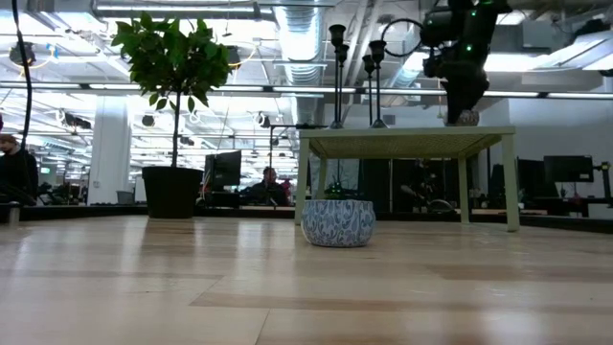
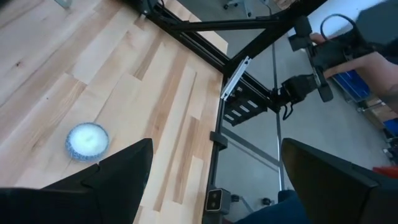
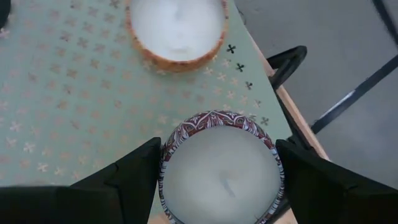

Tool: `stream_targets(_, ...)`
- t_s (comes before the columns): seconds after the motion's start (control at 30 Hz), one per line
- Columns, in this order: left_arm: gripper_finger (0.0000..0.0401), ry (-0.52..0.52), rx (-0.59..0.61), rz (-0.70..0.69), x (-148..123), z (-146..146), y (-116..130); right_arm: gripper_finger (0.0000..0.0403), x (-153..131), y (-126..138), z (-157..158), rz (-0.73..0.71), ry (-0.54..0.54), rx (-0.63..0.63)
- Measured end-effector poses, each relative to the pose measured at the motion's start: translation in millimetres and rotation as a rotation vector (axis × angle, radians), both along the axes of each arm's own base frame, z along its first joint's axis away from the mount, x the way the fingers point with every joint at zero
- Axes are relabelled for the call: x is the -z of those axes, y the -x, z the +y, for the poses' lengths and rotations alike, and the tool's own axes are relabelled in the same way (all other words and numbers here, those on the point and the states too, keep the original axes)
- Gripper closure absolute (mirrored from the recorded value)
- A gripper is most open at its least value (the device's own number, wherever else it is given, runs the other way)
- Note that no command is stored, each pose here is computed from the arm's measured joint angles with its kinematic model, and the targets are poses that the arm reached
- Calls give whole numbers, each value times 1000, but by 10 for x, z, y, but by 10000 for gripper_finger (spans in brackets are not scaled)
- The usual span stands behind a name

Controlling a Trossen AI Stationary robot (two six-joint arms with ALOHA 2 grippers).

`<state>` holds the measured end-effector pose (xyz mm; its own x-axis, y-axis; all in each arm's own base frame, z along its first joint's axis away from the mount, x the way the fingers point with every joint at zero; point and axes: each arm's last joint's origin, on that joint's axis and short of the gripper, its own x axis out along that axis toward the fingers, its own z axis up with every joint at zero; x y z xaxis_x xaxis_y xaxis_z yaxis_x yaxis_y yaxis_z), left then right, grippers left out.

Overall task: Pick & Place candle stick holders
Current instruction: Put the red scented candle on the shelf

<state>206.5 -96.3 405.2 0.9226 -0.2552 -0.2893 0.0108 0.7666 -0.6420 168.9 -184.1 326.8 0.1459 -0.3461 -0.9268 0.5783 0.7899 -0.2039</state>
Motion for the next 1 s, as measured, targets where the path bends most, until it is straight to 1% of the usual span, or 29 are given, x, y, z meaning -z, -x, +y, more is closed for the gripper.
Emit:
stream_targets(0.1, 46, -5, 1, -2, 0, 0, 0, 128, 22, 33, -87, -32, -21, 16)
stream_targets(0.2, 46, -7, 2, -2, 0, 1, 0, 128, 80, 0, -171, -47, -36, 22)
stream_targets(0.27, 46, -7, 3, -2, 0, 0, 0, 128, 114, -34, -204, -52, -43, 5)
stream_targets(0.4, 46, -7, 2, -2, 0, 1, 0, 128, 180, -79, -260, -41, -54, -4)
stream_targets(0.73, 46, -7, 3, -2, 0, 0, 0, 125, 265, -85, -345, -21, -75, 12)
stream_targets(0.87, 46, -7, 2, -2, 0, 1, 0, 107, 264, -81, -349, -16, -70, -2)
stream_targets(1.0, 46, -7, 3, -2, 0, 0, 0, 71, 262, -67, -366, -17, -65, -3)
